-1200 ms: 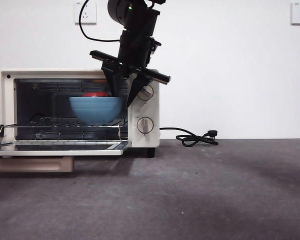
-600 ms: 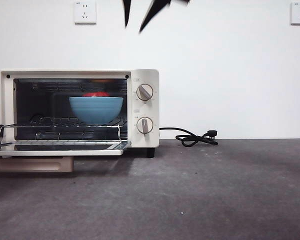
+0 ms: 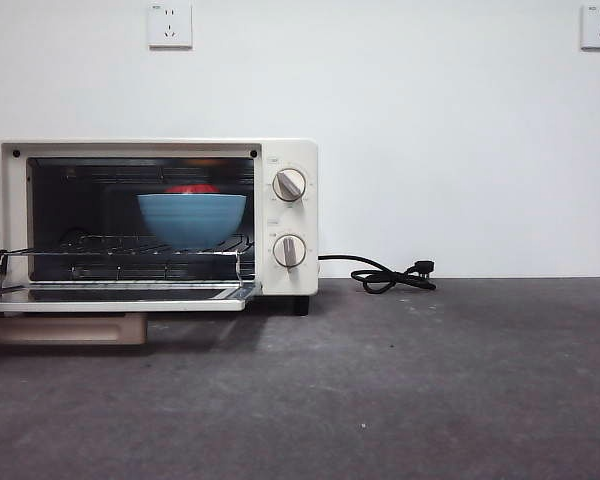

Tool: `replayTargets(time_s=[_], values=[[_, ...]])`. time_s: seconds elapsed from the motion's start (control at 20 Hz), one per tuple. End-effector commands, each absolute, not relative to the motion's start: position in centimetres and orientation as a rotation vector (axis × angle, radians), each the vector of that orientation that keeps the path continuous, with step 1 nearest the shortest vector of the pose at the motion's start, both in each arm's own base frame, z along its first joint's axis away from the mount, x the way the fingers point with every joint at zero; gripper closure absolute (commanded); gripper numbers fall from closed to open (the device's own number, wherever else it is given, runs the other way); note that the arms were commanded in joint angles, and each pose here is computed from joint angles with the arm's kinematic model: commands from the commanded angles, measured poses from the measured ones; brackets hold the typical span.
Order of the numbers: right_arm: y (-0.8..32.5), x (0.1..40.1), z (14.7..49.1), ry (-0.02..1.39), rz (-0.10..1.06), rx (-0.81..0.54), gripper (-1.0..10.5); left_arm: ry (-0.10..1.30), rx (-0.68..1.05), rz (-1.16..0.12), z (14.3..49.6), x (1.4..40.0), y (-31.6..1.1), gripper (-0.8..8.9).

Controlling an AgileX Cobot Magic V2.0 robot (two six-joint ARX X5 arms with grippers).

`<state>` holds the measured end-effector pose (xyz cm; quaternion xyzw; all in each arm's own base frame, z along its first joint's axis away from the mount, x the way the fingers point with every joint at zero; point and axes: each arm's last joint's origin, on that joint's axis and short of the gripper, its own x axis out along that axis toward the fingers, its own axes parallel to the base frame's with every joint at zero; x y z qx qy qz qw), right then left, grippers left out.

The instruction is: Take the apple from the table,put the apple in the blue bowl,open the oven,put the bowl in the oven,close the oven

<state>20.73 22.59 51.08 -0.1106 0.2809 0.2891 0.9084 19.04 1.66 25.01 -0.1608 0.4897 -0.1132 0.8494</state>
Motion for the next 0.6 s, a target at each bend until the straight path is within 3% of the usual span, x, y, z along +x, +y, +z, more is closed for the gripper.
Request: replayTargets(time_s=[0.05,0.3,0.5,0.6], values=[[20.6,18.8,51.6,0.592,0.605,-0.248,9.5,1.053,-0.405,-0.168,23.7,19.9,3.8,8.22],[15.1,14.2,49.4,0.656,0.525,-0.316,9.5,1.173,-0.568,-0.030,19.9,21.7,7.2,8.22],[10.8,10.5,46.1,0.710,0.512,-0.328,9.5,1.227,-0.627,0.004,17.3,23.0,8.4,8.22],[9.0,8.9,44.5,0.708,0.508,-0.286,9.5,1.198,-0.695,-0.042,16.4,23.7,8.9,8.22]])
